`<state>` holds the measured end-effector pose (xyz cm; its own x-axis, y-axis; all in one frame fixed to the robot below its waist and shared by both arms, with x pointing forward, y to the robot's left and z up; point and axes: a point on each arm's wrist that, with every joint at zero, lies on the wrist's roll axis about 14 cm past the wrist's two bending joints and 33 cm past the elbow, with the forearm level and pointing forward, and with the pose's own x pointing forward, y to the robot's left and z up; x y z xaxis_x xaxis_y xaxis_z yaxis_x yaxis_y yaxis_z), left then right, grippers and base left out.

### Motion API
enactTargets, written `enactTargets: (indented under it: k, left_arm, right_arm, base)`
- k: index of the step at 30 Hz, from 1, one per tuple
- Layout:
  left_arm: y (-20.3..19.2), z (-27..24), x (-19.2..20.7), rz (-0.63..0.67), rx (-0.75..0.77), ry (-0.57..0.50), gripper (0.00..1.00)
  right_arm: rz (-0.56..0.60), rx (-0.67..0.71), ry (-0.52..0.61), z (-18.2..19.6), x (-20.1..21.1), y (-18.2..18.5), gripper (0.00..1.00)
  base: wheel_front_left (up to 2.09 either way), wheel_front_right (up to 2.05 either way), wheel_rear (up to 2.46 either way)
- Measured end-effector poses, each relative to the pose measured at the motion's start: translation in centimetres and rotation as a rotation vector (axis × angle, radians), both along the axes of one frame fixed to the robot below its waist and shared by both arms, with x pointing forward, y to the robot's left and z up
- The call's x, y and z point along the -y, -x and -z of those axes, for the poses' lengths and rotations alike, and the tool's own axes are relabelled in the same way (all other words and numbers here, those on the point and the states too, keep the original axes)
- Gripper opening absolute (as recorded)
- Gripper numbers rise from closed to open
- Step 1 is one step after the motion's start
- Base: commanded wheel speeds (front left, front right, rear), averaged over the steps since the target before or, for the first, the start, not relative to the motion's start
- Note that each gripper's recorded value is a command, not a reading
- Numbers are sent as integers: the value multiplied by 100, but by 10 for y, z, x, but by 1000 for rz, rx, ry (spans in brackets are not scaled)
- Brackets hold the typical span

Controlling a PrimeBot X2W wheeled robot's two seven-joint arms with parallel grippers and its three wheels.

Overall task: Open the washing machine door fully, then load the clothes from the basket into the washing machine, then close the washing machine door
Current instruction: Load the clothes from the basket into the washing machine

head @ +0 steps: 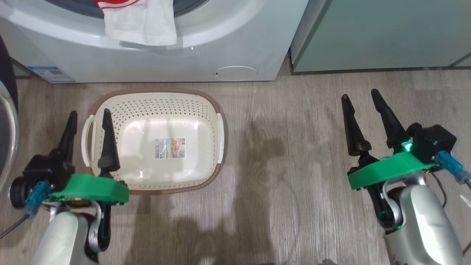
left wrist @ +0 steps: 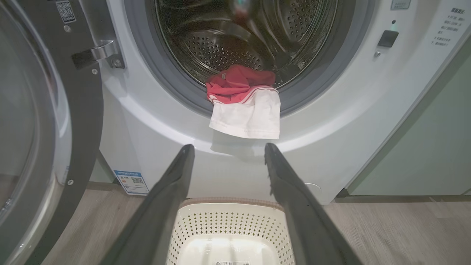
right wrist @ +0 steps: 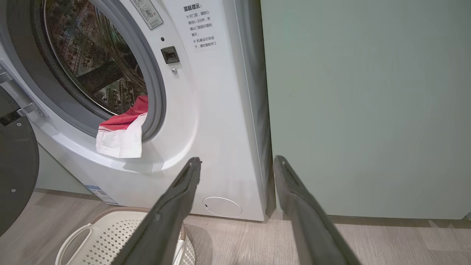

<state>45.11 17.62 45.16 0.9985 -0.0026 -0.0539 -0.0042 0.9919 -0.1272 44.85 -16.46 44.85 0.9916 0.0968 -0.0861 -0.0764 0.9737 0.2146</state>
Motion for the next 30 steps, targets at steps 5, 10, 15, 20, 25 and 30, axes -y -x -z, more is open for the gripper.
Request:
enactTargets:
  k: [5,10,15,20,25,30]
  left_arm:
    - [-2,5,-2,-1,-11,-7,100]
    - [-5,8,-3,1,-13,-14,100]
    - [-25,4,6,44,16,-3,100]
    - [-76,-8,19,124,51,-2,100]
    - [-136,-16,41,219,43,15,100]
    - [-181,7,69,319,-83,7,100]
  right_arm:
    - [0,-1,0,1,0,-1,100]
    - [3,-3,2,2,1,-1,100]
    - [4,-11,3,7,2,-2,100]
    - [7,-34,-9,17,3,-2,100]
    - [31,-21,-22,20,11,-6,100]
    - [76,-35,-39,30,25,-6,100]
  base:
    - [0,0,0]
    - [0,0,0]
    - [0,0,0]
    - [0,0,0]
    - [0,0,0]
    - [0,0,0]
